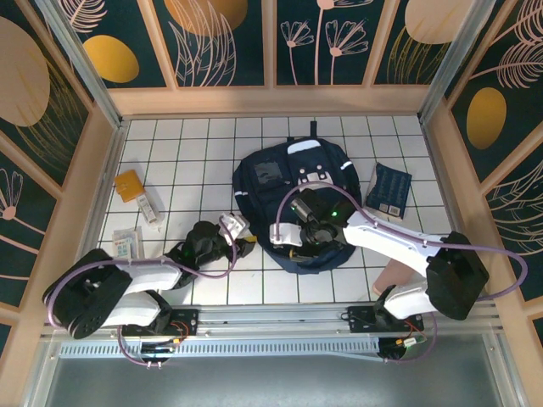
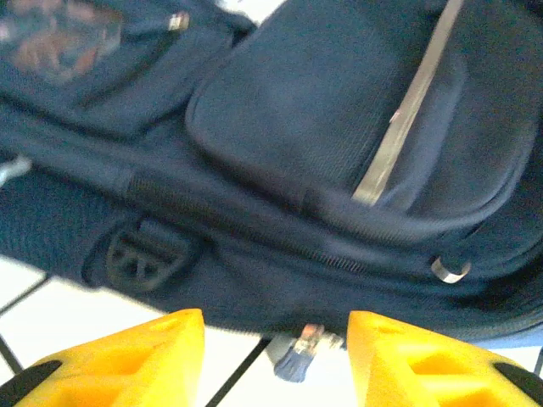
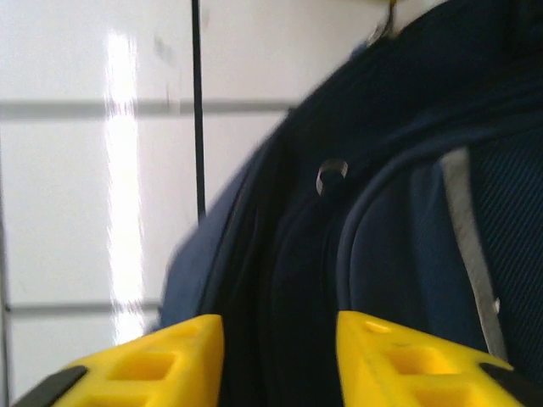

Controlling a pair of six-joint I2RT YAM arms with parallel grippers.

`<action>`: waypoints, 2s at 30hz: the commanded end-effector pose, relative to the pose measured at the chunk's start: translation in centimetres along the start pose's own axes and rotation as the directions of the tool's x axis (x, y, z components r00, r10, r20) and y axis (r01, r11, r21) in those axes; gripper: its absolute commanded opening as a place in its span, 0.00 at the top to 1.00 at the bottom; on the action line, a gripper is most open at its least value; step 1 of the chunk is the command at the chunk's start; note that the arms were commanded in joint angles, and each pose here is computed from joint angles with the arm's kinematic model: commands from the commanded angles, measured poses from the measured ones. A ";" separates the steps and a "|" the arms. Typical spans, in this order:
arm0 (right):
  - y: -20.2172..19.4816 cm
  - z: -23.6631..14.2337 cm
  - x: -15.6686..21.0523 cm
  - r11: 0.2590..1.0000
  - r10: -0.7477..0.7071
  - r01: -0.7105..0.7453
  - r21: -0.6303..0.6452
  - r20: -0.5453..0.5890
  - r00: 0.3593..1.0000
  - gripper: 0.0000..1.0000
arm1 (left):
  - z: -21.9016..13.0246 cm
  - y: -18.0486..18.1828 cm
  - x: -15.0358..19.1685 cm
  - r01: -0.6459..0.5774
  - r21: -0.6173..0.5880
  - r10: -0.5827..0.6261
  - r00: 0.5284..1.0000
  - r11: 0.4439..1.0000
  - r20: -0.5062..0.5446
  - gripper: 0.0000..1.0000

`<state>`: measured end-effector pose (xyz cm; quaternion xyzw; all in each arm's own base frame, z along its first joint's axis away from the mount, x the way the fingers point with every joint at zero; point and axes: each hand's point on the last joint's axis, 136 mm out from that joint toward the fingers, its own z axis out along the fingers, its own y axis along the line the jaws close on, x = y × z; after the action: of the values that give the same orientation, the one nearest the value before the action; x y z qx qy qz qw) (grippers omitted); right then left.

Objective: Pack the student bag

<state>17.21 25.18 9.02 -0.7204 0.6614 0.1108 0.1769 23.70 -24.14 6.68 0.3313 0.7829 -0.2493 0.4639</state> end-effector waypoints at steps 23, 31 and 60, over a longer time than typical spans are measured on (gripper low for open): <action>3.0 1.0 2.8 0.984 -0.103 0.087 -0.156 -0.101 0.990 0.63 | 1.8 -2.2 1.1 -0.082 0.149 0.090 0.995 0.985 -0.045 0.51; 1.3 -2.1 -0.1 0.973 -0.221 0.220 -0.069 -0.015 0.975 1.00 | 0.5 -2.6 1.1 -0.093 0.156 0.092 0.996 0.983 0.015 0.50; 2.4 -6.8 -0.9 0.877 -0.477 0.477 0.056 -0.014 0.879 1.00 | 2.7 -0.7 -2.9 -0.139 0.046 0.131 0.980 0.989 0.148 0.69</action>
<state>15.21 23.53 14.87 -0.8444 0.4877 0.0457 0.2168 24.51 -26.60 6.07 0.3861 0.7360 -0.2621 0.4905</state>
